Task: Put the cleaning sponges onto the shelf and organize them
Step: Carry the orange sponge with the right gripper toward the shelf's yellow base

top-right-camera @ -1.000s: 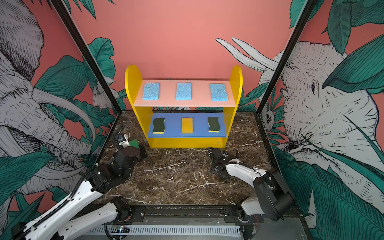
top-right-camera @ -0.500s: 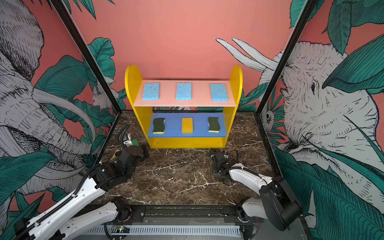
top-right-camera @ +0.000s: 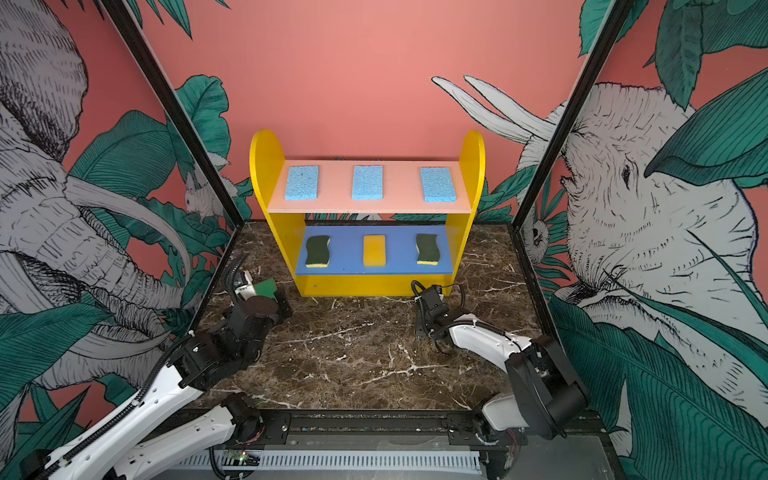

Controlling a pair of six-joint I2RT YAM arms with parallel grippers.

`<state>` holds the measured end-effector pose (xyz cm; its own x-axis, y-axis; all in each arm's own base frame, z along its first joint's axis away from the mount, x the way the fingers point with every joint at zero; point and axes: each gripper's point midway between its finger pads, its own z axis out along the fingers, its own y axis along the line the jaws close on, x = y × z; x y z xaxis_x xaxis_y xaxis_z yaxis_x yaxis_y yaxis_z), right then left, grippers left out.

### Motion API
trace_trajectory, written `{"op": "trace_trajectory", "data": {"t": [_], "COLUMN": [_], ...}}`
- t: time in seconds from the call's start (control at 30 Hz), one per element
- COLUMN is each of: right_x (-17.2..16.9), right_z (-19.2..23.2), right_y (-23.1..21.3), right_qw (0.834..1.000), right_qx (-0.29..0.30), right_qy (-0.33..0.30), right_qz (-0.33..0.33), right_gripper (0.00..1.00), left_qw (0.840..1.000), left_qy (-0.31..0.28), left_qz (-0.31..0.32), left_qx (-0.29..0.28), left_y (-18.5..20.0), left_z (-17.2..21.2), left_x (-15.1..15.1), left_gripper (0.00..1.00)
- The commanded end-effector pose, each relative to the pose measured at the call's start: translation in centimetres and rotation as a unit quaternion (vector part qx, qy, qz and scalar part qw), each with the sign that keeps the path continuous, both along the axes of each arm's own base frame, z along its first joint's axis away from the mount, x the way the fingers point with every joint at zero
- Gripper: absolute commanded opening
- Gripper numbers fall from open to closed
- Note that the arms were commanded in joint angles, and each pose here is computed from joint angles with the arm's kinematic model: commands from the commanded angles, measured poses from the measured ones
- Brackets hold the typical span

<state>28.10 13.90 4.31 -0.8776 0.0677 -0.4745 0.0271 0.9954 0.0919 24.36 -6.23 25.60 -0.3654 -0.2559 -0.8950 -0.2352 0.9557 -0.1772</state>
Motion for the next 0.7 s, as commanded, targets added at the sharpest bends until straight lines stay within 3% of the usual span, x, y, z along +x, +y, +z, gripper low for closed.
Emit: {"op": "trace_trajectory", "data": {"t": [0.0, 0.67], "right_x": [1.9, 7.2], "right_z": [0.7, 2.6], "right_y": [1.0, 2.3], "right_qw": [0.999, 0.992], "right_qx": [-0.002, -0.049], "right_qy": [-0.035, -0.112], "right_qz": [0.012, 0.04], "right_gripper": [0.62, 0.61], "left_qw": [1.0, 0.999], "left_qy": [0.002, -0.002], "left_qz": [0.014, 0.034], "left_qx": [0.015, 0.038], "left_y": [0.6, 0.9], "left_z": [-0.5, -1.1], "left_x": [0.0, 0.6], "left_gripper": [0.94, 0.93]}}
